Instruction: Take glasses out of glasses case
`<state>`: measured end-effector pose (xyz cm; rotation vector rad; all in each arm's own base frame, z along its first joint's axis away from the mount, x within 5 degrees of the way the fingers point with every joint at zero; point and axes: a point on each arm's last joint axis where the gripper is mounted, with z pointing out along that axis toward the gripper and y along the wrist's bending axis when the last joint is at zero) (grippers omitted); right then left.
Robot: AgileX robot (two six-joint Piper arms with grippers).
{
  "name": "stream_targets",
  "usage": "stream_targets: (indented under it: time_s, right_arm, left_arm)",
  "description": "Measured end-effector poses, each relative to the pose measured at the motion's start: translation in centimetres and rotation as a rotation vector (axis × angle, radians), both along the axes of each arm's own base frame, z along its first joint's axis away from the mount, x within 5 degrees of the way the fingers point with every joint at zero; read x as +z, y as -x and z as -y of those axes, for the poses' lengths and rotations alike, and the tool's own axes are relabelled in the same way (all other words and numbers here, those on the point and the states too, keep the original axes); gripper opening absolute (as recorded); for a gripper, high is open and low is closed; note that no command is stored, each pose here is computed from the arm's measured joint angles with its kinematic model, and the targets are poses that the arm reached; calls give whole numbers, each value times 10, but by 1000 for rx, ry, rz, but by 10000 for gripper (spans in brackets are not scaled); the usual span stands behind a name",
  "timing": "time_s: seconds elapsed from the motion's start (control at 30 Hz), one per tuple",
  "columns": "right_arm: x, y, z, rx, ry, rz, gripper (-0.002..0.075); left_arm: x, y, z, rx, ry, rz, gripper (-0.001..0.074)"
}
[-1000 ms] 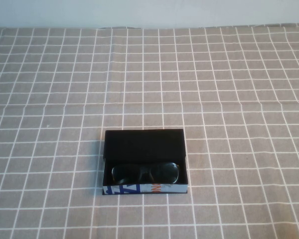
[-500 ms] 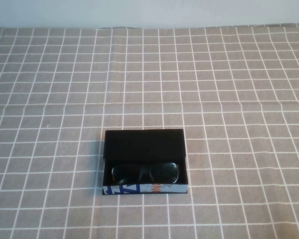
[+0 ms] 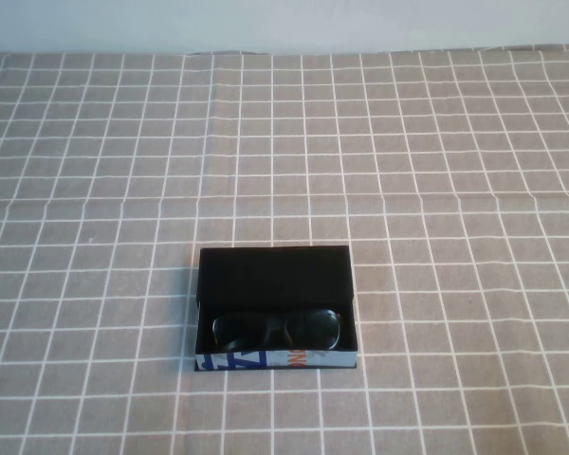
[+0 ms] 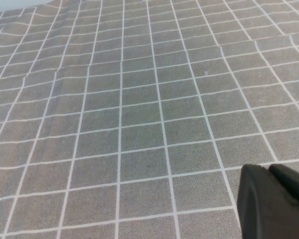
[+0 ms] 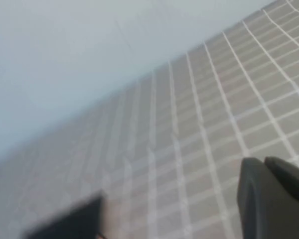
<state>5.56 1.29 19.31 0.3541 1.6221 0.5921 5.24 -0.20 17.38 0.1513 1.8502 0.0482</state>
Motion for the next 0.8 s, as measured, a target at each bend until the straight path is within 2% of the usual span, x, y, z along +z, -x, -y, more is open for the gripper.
stream_targets:
  time_s: [0.1, 0.37, 0.53, 0.63, 0.8]
  right_arm:
    - [5, 0, 2, -24, -165, 27, -18]
    - [11, 0, 1, -17, -339, 27, -18]
    - [42, 1, -12, 122, -259, -54, -18]
    - [60, -8, -22, 220, -163, -201, -18]
    - [82, -40, -36, 413, 81, -492, -18]
  left_arm:
    - [0, 0, 0, 0, 0, 0, -4]
    - [0, 0, 0, 0, 0, 0, -4]
    - [0, 0, 0, 0, 0, 0, -4]
    - [0, 0, 0, 0, 0, 0, -4]
    - [0, 0, 0, 0, 0, 0, -4]
